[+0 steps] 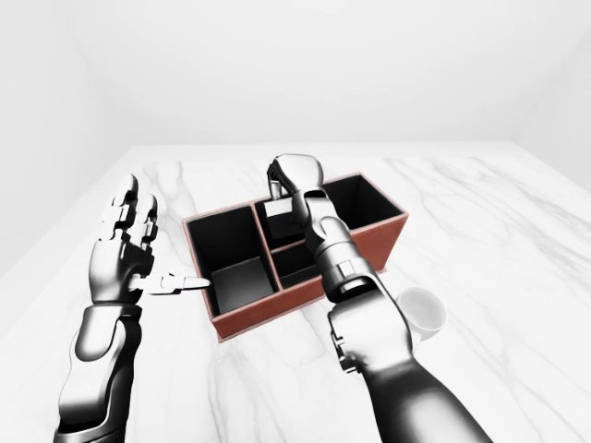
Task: Pick up the book and place it in the front compartment of the caddy.
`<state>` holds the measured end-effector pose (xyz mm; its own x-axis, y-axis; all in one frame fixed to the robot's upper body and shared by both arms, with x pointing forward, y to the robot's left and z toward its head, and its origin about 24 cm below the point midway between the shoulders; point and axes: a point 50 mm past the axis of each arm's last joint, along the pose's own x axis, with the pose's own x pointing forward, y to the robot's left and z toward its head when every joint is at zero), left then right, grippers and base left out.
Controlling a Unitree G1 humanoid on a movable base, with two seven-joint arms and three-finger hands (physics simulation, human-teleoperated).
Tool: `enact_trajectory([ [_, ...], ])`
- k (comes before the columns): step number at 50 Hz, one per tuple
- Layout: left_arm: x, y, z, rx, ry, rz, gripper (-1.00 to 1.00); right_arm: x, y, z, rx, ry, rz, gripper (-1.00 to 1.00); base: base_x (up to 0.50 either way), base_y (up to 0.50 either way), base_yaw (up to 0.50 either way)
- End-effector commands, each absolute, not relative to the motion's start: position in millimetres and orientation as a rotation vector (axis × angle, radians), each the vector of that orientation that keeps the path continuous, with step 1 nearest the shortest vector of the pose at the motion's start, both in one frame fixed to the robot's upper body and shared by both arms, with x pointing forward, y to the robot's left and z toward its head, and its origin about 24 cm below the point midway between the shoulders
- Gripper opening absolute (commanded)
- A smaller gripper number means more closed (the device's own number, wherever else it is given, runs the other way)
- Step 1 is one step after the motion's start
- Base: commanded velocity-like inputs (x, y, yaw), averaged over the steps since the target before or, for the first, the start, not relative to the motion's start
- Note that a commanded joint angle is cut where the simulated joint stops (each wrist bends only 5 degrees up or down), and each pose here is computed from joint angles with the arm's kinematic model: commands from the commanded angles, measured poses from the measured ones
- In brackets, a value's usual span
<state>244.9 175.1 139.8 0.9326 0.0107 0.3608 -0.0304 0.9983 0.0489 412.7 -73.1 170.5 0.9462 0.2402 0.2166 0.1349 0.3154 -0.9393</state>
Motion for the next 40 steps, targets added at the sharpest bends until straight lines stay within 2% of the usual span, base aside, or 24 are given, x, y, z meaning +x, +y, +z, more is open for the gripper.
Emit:
enact_trajectory([
  [1, 245.1, 174.9, 139.5, 0.053, -0.367, 0.021, 1.0, 413.8, -71.6, 180.6, -1.253, -0.383, 0.035, -1.0, 0.0, 0.0, 0.0],
  [40, 244.8, 174.4, 139.2, 0.054, -0.366, 0.02, 1.0, 412.4, -70.8, 163.4, -1.283, -0.373, 0.011, -1.0, 0.0, 0.0, 0.0],
])
